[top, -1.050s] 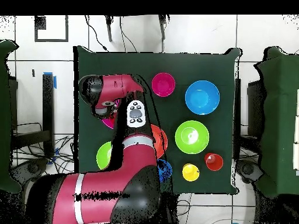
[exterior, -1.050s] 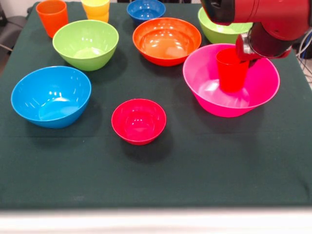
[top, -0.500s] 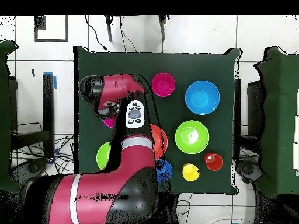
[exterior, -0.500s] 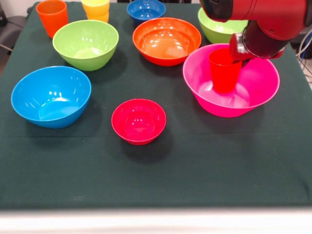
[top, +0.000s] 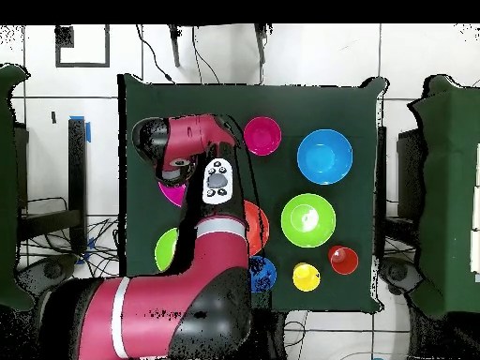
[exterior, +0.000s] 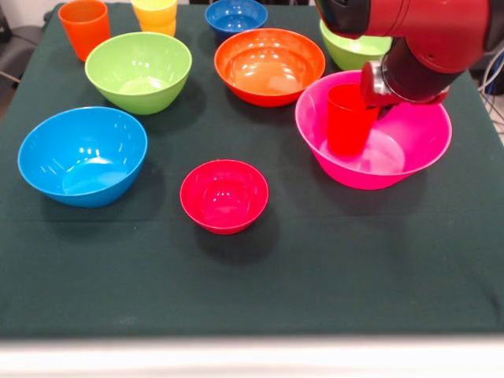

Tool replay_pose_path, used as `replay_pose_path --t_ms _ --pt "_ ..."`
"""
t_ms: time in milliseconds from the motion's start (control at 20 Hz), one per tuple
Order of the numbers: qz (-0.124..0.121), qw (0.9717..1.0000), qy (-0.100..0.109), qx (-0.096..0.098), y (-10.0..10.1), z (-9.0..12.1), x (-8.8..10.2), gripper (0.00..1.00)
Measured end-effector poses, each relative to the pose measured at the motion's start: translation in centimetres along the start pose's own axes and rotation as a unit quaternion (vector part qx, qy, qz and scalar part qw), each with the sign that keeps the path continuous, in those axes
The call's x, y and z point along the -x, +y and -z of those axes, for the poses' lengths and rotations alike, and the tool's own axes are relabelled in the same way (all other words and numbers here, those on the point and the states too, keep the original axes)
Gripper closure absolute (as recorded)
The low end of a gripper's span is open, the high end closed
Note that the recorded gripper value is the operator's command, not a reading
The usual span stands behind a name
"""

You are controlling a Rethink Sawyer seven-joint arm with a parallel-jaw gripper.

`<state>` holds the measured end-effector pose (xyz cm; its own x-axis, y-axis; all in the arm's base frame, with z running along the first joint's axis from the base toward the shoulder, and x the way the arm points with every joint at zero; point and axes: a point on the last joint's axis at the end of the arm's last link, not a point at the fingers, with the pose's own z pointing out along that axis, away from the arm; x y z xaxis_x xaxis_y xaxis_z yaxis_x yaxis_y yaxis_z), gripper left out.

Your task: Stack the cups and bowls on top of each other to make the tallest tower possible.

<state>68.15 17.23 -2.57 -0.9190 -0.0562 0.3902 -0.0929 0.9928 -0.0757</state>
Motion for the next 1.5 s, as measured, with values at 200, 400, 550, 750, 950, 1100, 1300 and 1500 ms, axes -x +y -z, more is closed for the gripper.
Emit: replay_pose_path --t_ms 200,400,550,750,950,1100,1300,1500 --pt "0.0 1.0 -0.004 0.0 0.1 0.1 0.4 1.0" --pt "0.0 1.0 -0.008 0.002 0.4 0.2 0.8 1.0" --pt "0.001 1.0 -0.009 0.002 0.7 0.3 0.8 1.0" --pt "0.002 0.9999 -0.01 0.002 0.8 0.3 0.8 1.0" --pt "0.002 0.9999 -0.009 0.004 0.9 0.3 0.8 0.0" --pt "0.001 0.9999 -0.008 0.006 1.0 0.1 0.8 0.0" --pt "0.0 0.9999 -0.008 0.008 1.0 0.0 0.9 0.0" --pt "0.0 0.9999 -0.014 0.008 1.0 0.0 1.0 0.0"
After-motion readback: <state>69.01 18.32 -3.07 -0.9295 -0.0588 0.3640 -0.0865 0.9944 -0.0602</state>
